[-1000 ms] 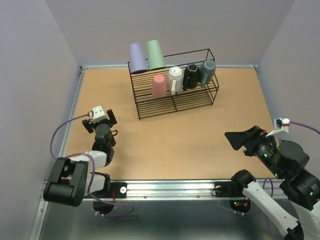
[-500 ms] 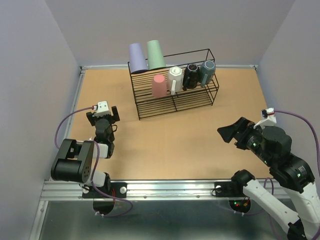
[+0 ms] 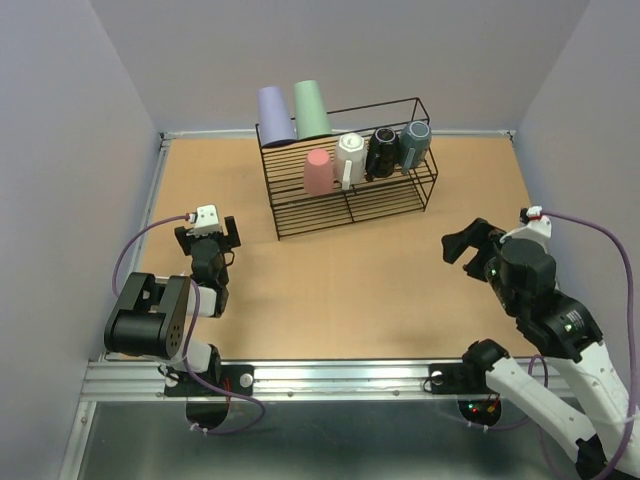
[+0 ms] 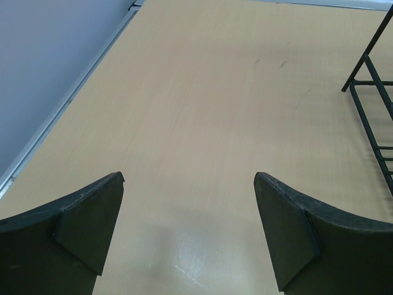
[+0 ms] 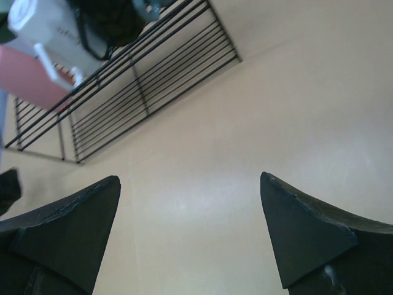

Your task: Load the cups into the dish rack

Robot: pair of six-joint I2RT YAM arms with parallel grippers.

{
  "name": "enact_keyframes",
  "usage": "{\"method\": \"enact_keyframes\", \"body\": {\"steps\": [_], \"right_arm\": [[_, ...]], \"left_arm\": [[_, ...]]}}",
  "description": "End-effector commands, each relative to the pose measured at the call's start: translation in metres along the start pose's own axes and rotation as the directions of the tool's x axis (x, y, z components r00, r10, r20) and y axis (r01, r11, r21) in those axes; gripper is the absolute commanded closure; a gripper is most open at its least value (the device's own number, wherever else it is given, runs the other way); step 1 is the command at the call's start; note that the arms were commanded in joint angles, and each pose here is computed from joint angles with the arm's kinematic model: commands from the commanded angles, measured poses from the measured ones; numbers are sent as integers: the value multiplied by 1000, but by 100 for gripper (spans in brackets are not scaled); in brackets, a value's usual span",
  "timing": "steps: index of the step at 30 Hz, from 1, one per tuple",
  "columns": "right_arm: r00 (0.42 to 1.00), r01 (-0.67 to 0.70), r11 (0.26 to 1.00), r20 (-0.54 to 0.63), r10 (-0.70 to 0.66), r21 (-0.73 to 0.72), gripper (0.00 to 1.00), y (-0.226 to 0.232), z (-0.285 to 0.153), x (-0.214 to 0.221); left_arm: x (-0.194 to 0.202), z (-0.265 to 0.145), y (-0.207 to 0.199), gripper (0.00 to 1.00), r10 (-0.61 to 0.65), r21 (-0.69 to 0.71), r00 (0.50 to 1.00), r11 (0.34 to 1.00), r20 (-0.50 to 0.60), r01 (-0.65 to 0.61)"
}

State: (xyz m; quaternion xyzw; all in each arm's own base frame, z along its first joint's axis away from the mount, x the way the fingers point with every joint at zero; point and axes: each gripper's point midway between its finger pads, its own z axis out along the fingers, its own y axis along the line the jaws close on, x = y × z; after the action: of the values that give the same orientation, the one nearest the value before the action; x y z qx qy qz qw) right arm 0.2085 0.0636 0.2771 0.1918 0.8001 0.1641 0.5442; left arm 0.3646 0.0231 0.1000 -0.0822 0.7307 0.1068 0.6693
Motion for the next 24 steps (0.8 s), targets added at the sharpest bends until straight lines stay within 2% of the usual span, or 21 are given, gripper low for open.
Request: {"method": "enact_keyframes", "body": {"steps": [1, 4, 5, 7, 8, 11, 17, 20, 23, 24], "right_arm": [[969, 51, 980, 227, -95, 192, 0, -38, 25, -23], [929, 146, 954, 295, -223, 261, 0, -50, 39, -25], [924, 210, 935, 255, -286, 287, 0, -61, 52, -6], [894, 299, 911, 250, -372, 286, 0, -58, 66, 0], [886, 356, 889, 200, -419, 289, 0, -61, 78, 15], [857, 416, 848, 172, -487, 329, 0, -73, 95, 31], [858, 399, 870, 217, -466, 289, 0, -87, 121, 52], [878, 354, 885, 220, -426, 302, 0, -107, 131, 57], [894, 312, 881, 205, -399, 356, 0, -123, 141, 56], [915, 230, 883, 218, -339, 409, 0, -137, 143, 54]], "left_arm": [[-77, 2, 3, 1, -118, 6, 950, 993, 289, 122], [-77, 2, 2, 1, -118, 7, 950, 993, 289, 122], [-77, 2, 2, 1, -118, 8, 951, 993, 287, 121], [-77, 2, 2, 1, -118, 7, 951, 993, 287, 121], [-77, 2, 2, 1, -118, 7, 950, 993, 289, 122], [-77, 2, 2, 1, -118, 7, 950, 993, 289, 122], [-76, 2, 3, 1, -117, 5, 951, 993, 286, 121], [-77, 2, 3, 1, -118, 7, 950, 993, 289, 121], [-77, 2, 2, 1, -118, 8, 951, 993, 287, 121], [-77, 2, 3, 1, -117, 5, 951, 993, 286, 121]]}}
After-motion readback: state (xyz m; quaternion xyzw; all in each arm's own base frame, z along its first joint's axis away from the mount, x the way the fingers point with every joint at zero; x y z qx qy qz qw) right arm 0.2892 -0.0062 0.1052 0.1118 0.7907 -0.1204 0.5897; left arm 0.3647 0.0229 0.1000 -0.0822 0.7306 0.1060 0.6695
